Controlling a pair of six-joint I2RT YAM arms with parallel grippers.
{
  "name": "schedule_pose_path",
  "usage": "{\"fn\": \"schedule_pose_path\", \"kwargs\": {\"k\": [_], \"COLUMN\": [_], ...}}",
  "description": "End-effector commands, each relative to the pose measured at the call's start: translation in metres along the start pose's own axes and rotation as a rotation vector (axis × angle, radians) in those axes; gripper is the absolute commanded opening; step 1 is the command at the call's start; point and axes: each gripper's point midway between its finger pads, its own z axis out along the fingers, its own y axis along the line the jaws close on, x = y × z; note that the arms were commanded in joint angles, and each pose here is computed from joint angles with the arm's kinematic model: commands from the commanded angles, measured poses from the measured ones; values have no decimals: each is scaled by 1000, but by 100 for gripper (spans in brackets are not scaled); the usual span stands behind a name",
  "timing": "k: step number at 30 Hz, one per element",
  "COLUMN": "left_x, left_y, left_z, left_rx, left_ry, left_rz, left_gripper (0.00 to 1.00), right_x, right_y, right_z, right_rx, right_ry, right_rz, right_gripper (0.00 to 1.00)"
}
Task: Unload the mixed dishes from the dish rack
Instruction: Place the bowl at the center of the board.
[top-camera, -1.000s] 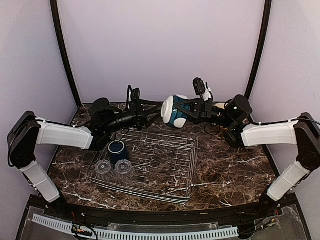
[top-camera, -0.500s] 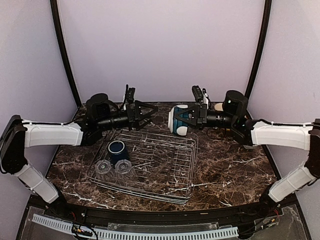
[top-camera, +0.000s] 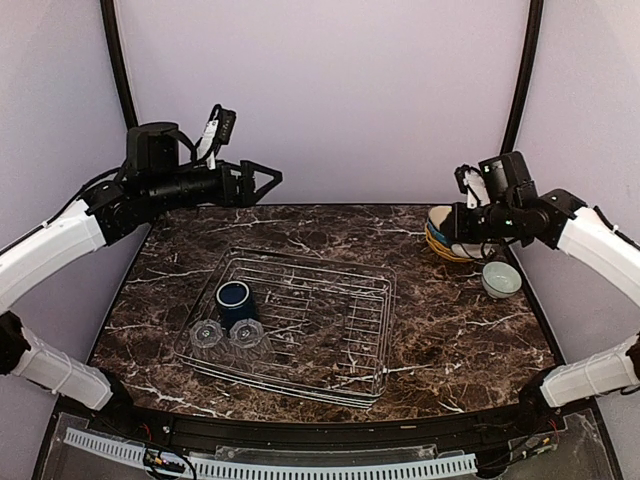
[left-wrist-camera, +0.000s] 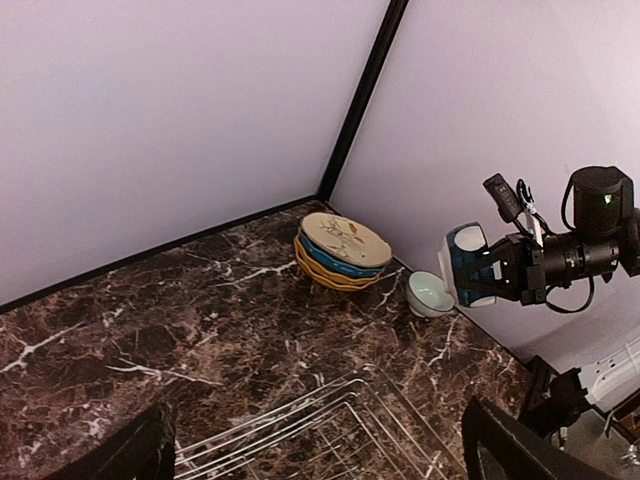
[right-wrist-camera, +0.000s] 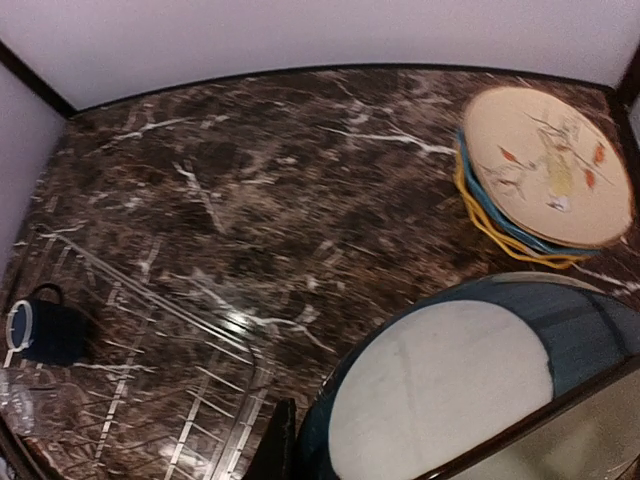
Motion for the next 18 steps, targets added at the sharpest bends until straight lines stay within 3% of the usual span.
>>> {"fn": "schedule_pose_path", "kwargs": {"k": [1, 8, 18], "left_x": [22, 24, 28], "left_y": [38, 52, 47], "left_z": [-24, -48, -47], "left_rx": [-208, -305, -275], "left_ry": [36, -23, -12], "left_rz": [148, 211, 207], "left_gripper": [99, 99, 99], "right_x": [27, 46, 53], "right_y": [-104, -184, -225], "right_z": [-9, 3, 37], "right_rx": [402, 613, 649], "right_ry": [171, 360, 493], "right_rz": [-35, 7, 18], "right_gripper": [0, 0, 0]}}
